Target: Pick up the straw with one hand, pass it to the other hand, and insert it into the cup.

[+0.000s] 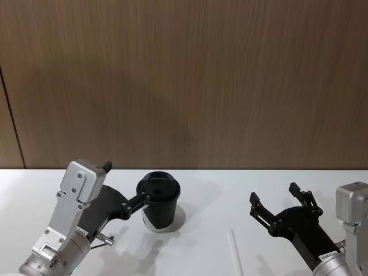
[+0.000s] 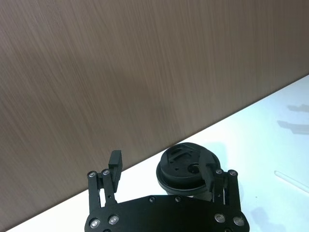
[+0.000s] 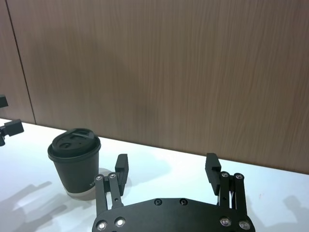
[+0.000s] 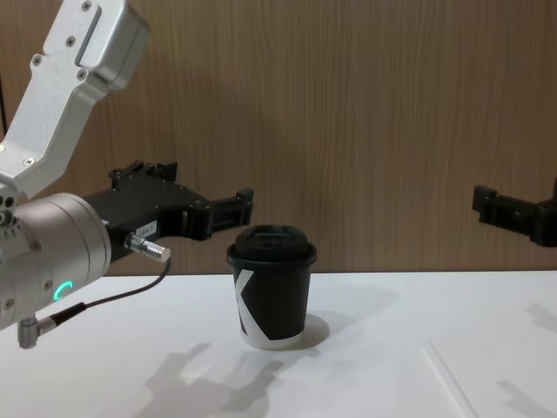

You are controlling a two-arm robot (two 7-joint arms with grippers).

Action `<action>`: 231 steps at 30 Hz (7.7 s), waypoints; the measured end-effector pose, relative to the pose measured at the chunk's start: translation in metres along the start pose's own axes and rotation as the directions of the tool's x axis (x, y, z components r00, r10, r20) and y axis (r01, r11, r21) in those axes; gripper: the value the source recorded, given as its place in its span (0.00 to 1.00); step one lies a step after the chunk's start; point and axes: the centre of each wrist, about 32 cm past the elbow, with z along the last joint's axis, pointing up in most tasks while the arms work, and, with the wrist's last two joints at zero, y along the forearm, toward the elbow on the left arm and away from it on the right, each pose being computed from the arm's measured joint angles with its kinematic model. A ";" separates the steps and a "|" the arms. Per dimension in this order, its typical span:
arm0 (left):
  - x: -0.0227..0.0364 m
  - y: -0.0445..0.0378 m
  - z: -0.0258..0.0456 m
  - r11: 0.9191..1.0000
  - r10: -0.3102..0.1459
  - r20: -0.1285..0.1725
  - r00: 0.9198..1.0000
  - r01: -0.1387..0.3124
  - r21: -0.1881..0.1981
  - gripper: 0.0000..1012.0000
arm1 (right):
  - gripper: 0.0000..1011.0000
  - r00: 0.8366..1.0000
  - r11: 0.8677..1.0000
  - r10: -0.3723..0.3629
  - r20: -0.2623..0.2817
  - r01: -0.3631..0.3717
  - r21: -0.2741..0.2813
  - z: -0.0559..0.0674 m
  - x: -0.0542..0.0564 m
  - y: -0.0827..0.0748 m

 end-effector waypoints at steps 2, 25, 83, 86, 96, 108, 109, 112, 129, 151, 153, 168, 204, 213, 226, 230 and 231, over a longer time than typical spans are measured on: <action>0.0000 0.0000 0.0000 1.000 0.000 0.000 1.000 0.000 0.000 0.99 | 0.99 1.000 1.000 0.000 0.000 0.000 0.000 0.000 0.000 0.000; 0.0000 0.0000 0.0000 1.000 0.000 0.000 1.000 0.000 0.000 0.99 | 0.99 1.000 1.000 0.000 0.001 0.000 -0.020 0.003 -0.005 -0.001; 0.0000 0.0000 0.0000 1.000 0.000 0.000 1.000 0.000 0.000 0.99 | 0.99 0.979 0.907 0.191 -0.071 -0.204 -0.368 0.055 -0.043 -0.032; 0.0000 0.0000 0.0000 1.000 0.000 0.000 1.000 0.000 0.000 0.99 | 0.99 0.978 0.900 0.196 -0.068 -0.207 -0.383 0.053 -0.043 -0.031; 0.0000 0.0000 0.0000 1.000 0.000 0.000 1.000 0.000 0.000 0.99 | 0.99 0.978 0.880 0.207 -0.028 -0.199 -0.431 0.045 -0.045 -0.029; 0.0000 0.0000 0.0000 1.000 0.000 0.000 1.000 0.000 0.000 0.99 | 0.99 0.977 0.860 0.212 -0.003 -0.188 -0.474 0.036 -0.048 -0.030; 0.0000 0.0000 0.0000 1.000 0.000 0.000 1.000 0.000 0.000 0.99 | 0.99 0.977 0.859 0.211 -0.003 -0.187 -0.476 0.036 -0.048 -0.030; 0.0000 0.0000 0.0000 1.000 0.000 0.000 1.000 0.000 0.000 0.99 | 0.99 0.979 0.855 0.206 -0.010 -0.185 -0.485 0.033 -0.049 -0.031; 0.0000 0.0000 0.0000 1.000 0.000 0.000 1.000 0.000 0.000 0.99 | 0.99 0.986 0.842 0.155 -0.066 -0.167 -0.514 0.024 -0.051 -0.035; 0.0000 0.0000 0.0000 1.000 0.000 0.000 1.000 0.000 0.000 0.99 | 0.99 0.986 0.830 0.129 -0.106 -0.166 -0.533 0.011 -0.049 -0.038; 0.0000 0.0000 0.0000 1.000 0.000 0.000 1.000 0.000 0.000 0.99 | 0.99 0.986 0.829 0.131 -0.107 -0.168 -0.534 0.011 -0.048 -0.038; 0.0000 0.0000 0.0000 1.000 0.000 0.000 1.000 0.000 0.000 0.99 | 0.99 0.984 0.825 0.138 -0.111 -0.176 -0.537 0.005 -0.042 -0.036; 0.0000 0.0000 0.0000 1.000 0.000 0.000 1.000 0.000 0.000 0.99 | 0.99 0.981 0.814 0.138 -0.137 -0.191 -0.549 -0.003 -0.035 -0.032; 0.0000 0.0000 0.0000 1.000 0.000 0.000 1.000 0.000 0.000 0.99 | 0.83 0.981 0.813 0.137 -0.137 -0.191 -0.550 -0.004 -0.034 -0.031; 0.0000 0.0000 0.0000 1.000 0.000 0.000 1.000 0.000 0.000 0.99 | 0.42 0.981 0.811 0.139 -0.138 -0.193 -0.553 -0.005 -0.034 -0.031; 0.0000 0.0000 0.0000 1.000 0.000 0.000 1.000 0.000 0.000 0.99 | 0.30 0.980 0.810 0.141 -0.139 -0.195 -0.553 -0.005 -0.034 -0.031; 0.0000 0.0000 0.0000 1.000 0.000 0.000 1.000 0.000 0.000 0.99 | 0.28 0.980 0.810 0.141 -0.139 -0.195 -0.553 -0.005 -0.034 -0.031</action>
